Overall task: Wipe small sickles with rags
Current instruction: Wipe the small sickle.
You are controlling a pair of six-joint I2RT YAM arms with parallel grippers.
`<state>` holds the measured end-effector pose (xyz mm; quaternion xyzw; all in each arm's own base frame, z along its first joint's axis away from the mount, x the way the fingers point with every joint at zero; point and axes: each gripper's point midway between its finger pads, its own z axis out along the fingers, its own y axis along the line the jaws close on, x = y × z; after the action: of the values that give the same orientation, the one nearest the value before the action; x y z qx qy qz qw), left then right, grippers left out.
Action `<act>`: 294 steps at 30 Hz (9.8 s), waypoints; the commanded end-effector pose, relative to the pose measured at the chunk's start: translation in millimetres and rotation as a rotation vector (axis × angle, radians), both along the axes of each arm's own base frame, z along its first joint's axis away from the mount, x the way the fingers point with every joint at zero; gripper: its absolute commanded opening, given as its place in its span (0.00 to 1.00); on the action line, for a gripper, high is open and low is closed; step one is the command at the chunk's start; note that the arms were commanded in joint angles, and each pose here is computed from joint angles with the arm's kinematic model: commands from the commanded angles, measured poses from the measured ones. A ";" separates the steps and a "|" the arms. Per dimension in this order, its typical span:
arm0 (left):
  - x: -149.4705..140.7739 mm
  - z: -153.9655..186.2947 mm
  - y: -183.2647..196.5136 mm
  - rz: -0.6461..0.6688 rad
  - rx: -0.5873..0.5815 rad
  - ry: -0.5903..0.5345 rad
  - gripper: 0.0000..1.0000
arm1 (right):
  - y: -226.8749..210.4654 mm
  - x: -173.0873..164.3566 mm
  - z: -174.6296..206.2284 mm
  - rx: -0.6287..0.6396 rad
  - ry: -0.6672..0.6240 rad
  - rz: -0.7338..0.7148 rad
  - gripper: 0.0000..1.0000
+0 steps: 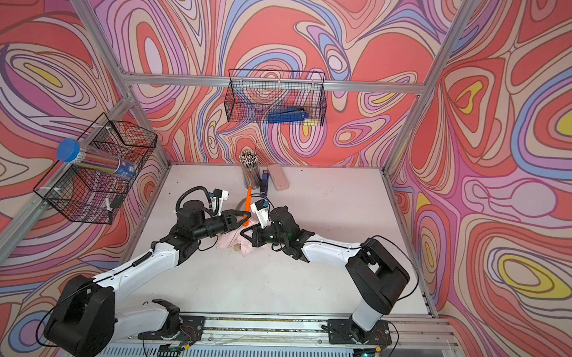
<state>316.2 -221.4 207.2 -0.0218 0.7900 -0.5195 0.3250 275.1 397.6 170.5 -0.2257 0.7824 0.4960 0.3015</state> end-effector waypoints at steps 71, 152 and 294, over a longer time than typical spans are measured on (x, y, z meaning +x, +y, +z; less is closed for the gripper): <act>-34.8 -13.6 -93.3 -0.278 0.015 0.023 0.00 | -153.5 96.8 37.0 -0.111 -0.052 -0.587 0.00; 16.4 -3.4 11.6 -0.026 -0.207 0.107 0.00 | -33.3 48.7 13.8 -0.088 0.104 -0.303 0.00; -12.3 -86.4 -61.8 -0.118 -0.167 0.386 0.00 | -96.3 114.7 -0.8 -0.108 0.142 -0.460 0.00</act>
<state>303.4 -282.1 127.2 -0.0929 0.7941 -0.5851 0.1361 377.4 307.5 173.3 -0.0396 0.8632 0.3872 0.3215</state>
